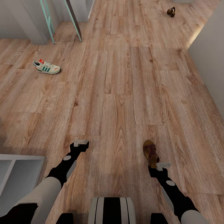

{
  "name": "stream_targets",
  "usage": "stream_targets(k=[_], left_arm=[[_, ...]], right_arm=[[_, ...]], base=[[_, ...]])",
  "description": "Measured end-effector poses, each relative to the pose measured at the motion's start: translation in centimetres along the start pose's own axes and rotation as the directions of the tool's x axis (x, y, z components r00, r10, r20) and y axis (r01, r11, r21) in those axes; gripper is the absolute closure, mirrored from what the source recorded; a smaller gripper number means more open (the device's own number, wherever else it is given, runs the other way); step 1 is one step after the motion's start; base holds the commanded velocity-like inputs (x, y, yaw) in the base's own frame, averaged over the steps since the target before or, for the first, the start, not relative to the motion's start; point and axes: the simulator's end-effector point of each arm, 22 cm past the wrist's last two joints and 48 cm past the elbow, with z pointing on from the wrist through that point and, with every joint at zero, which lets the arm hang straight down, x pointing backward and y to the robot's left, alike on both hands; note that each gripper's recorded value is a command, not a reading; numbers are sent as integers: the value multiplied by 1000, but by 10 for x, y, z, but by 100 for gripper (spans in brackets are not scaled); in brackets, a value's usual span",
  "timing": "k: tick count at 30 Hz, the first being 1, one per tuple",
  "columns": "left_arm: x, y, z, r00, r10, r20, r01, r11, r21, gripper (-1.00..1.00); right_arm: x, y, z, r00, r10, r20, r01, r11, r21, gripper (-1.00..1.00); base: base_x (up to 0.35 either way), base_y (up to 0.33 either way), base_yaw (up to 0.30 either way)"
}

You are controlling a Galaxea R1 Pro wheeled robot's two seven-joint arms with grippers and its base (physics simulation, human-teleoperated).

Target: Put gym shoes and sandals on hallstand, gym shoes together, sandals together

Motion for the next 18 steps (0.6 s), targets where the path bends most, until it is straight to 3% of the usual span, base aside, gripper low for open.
stream_targets(k=[18], left_arm=[[-10,3,-5,1000,3,17,-3,1000,-6,-100]], right_arm=[[-10,2,-3,1000,2,18,-2,1000,-8,100]], base=[[0,0,0]])
